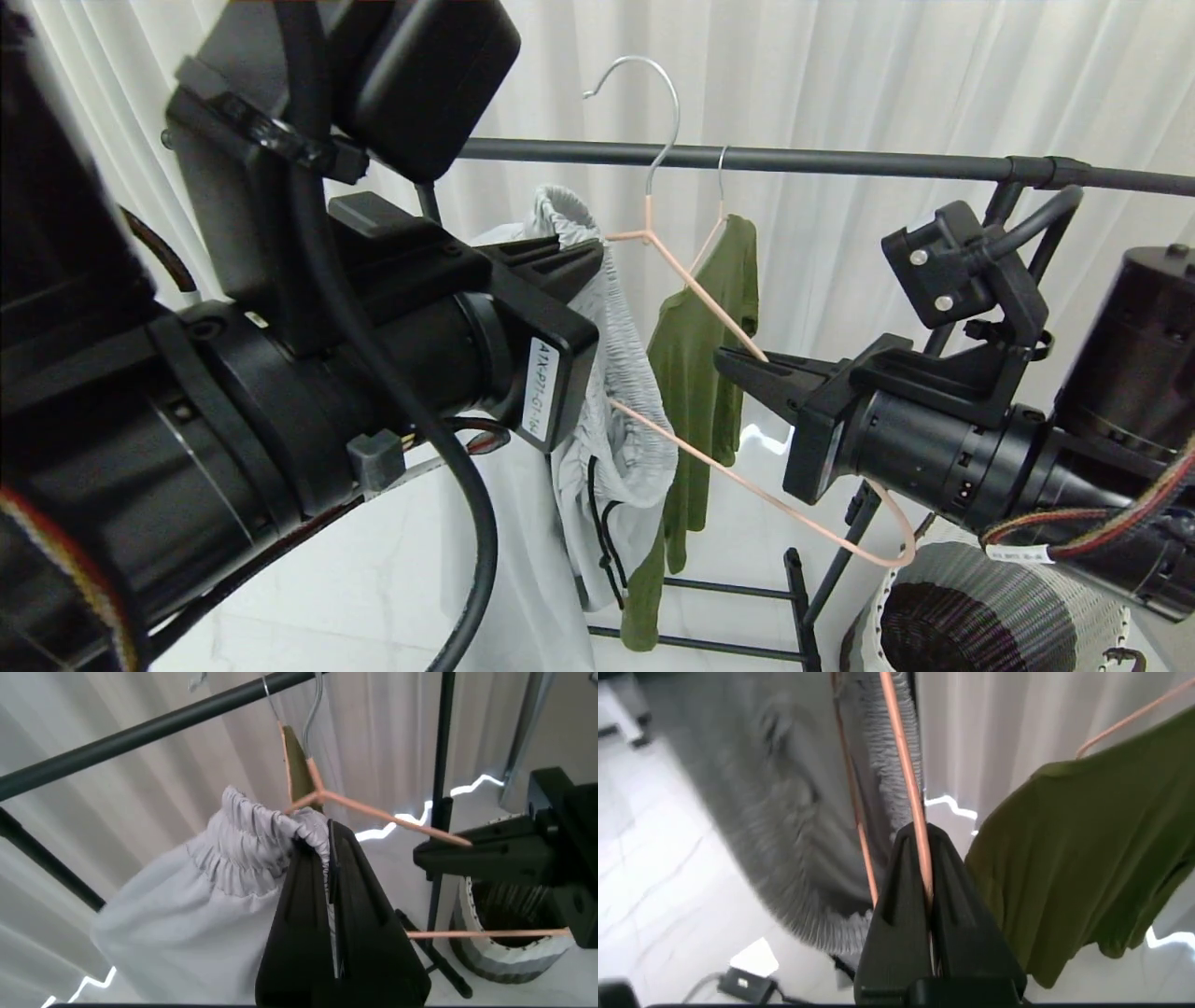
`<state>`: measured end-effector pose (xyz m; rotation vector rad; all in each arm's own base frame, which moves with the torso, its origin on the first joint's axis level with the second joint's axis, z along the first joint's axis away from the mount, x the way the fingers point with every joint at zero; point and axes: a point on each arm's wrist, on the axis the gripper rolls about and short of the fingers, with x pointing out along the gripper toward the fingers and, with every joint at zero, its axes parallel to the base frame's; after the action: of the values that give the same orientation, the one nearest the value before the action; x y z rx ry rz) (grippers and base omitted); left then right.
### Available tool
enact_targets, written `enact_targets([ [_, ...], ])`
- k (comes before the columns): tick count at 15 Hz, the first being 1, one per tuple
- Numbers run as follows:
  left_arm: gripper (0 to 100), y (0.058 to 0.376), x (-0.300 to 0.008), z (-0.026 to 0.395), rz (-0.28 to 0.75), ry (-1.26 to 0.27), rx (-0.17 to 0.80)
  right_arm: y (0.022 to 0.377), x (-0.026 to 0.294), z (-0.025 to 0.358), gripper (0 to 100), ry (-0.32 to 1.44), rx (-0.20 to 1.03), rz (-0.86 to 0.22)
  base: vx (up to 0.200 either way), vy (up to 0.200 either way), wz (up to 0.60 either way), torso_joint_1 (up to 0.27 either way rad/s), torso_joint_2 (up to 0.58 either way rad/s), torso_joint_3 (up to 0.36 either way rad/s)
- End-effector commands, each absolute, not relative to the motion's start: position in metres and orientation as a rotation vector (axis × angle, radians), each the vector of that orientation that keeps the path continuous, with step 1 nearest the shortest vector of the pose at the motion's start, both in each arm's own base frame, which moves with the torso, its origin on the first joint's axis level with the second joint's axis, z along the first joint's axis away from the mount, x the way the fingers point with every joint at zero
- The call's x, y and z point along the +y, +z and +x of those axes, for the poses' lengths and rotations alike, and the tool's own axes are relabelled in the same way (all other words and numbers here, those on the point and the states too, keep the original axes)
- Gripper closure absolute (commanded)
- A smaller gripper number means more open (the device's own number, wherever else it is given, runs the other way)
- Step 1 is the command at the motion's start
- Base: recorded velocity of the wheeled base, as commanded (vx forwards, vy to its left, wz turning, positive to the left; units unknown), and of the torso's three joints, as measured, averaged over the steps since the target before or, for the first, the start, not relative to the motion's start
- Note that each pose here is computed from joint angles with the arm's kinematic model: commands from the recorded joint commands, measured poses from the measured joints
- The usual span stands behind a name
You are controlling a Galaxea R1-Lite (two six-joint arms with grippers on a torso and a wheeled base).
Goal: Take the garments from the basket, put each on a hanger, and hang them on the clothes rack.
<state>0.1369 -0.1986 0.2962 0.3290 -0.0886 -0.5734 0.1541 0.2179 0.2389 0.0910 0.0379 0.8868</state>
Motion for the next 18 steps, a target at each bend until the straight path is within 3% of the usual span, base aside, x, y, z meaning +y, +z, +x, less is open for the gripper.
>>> enact_targets([
  [1,100,0.293,-0.198,0.137,0.337,-0.573,-0.081,0.244,0.218,0.155,100,0.863,0.026,0.12,0.0,0.0,0.0,0.0,0.0,0.0],
  [16,100,0.279,-0.196,0.142,0.38,-0.552,-0.042,0.297,0.211,0.169,100,0.778,-0.138,0.237,0.0,0.0,0.0,0.0,0.0,0.0],
  [17,0,0.279,-0.196,0.142,0.38,-0.552,-0.042,0.299,0.211,0.169,100,0.778,-0.144,0.241,0.0,0.0,0.0,0.0,0.0,0.0],
  [18,0,0.279,-0.195,0.142,0.379,-0.55,-0.041,0.303,0.21,0.168,100,0.78,-0.157,0.246,0.0,0.0,0.0,0.0,0.0,0.0],
])
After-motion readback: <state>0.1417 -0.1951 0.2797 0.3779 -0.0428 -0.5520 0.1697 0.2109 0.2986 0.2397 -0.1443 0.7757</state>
